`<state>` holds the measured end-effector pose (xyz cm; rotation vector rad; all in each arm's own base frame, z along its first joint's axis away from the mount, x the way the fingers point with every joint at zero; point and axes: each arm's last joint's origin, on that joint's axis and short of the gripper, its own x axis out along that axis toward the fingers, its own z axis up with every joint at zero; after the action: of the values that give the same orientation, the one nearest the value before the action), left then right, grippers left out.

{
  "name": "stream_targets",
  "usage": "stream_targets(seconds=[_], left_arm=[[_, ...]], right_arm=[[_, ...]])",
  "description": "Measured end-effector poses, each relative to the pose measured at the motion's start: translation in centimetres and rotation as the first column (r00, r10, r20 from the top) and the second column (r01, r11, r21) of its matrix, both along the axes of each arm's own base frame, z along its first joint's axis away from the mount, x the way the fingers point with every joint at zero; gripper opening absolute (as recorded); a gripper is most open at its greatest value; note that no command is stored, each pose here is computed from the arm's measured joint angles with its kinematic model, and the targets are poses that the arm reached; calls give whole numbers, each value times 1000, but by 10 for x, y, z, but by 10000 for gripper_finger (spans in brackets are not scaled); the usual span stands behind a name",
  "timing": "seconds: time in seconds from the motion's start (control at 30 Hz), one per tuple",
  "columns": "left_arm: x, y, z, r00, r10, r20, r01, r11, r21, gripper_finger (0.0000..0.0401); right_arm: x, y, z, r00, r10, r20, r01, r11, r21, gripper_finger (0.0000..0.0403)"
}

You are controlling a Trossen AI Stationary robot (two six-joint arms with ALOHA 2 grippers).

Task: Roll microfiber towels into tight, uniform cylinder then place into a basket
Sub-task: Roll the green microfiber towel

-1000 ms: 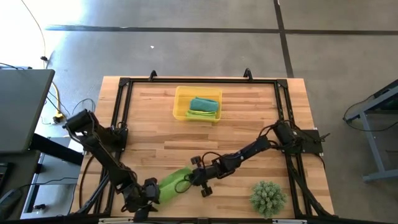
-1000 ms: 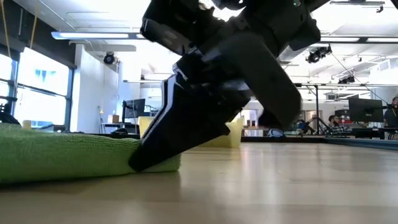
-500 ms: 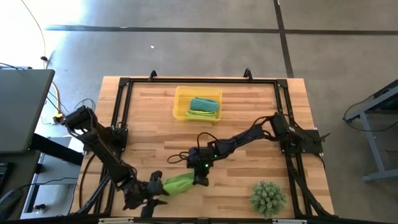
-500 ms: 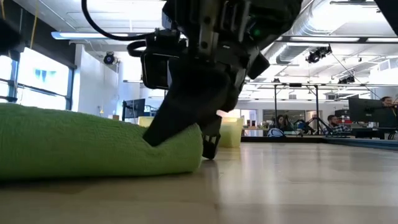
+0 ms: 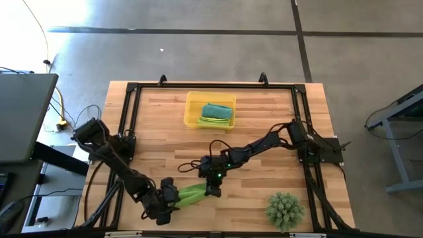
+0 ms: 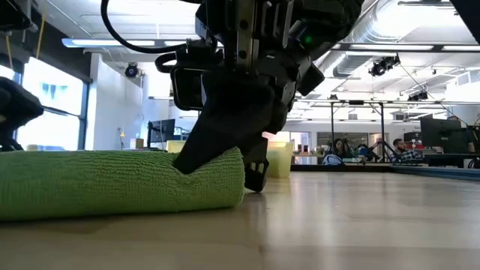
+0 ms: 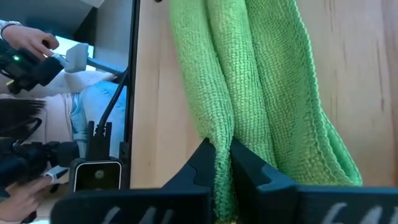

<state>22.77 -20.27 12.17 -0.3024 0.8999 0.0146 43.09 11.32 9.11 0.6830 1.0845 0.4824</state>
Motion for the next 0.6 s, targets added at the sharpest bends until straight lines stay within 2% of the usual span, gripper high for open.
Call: stream_targets(seconds=[0.17,0.3,0.5,0.6], left_arm=[[-2,-6,-3,1000,2,-20,-3,998,-57,177],[-4,-7,-6,996,58,-71,-65,992,-103,177],[-6,-8,-16,988,89,-126,-103,989,-108,161],[-6,-8,-16,987,92,-129,-106,988,-111,152]], right_arm=[[1,-1,0,1000,-7,6,8,1000,-8,7],[3,-3,1,998,22,64,-21,1000,-22,20],[2,-3,15,964,151,218,-129,985,-113,85],[-1,-7,34,946,192,260,-160,977,-138,118]])
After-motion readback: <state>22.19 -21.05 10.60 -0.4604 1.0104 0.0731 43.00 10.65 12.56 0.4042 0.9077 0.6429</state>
